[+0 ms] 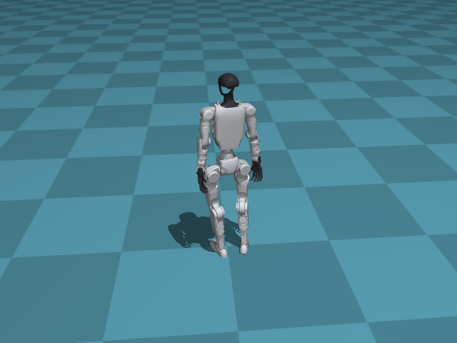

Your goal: In place motions

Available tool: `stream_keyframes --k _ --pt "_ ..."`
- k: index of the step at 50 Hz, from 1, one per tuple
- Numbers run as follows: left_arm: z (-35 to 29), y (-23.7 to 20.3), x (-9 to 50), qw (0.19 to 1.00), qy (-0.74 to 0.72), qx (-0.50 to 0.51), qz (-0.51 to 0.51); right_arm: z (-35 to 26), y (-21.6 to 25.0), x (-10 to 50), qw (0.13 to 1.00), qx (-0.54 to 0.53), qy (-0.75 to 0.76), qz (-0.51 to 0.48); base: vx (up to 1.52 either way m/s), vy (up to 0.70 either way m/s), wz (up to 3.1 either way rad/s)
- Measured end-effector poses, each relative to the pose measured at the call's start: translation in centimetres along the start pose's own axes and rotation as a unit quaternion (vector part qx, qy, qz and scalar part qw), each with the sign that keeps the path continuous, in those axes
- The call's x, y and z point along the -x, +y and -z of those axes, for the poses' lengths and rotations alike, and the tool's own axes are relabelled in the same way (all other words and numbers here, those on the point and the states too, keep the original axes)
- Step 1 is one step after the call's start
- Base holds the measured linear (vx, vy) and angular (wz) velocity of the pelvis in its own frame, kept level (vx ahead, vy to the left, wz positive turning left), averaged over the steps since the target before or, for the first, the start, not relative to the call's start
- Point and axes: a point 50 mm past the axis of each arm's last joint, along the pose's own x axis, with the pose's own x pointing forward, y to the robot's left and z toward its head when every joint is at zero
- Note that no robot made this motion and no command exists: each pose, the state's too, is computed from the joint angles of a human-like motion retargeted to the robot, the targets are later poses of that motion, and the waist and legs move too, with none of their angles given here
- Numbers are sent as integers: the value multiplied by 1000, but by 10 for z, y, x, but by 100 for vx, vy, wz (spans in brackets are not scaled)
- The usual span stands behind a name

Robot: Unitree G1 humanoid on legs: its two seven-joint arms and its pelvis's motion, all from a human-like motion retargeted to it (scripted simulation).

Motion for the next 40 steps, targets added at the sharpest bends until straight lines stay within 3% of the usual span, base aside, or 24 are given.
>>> stream_keyframes --k 40 --pt "0 0 0 1000 1 -1 0 0 0 0 1000 1 1 -2 0 0 0"
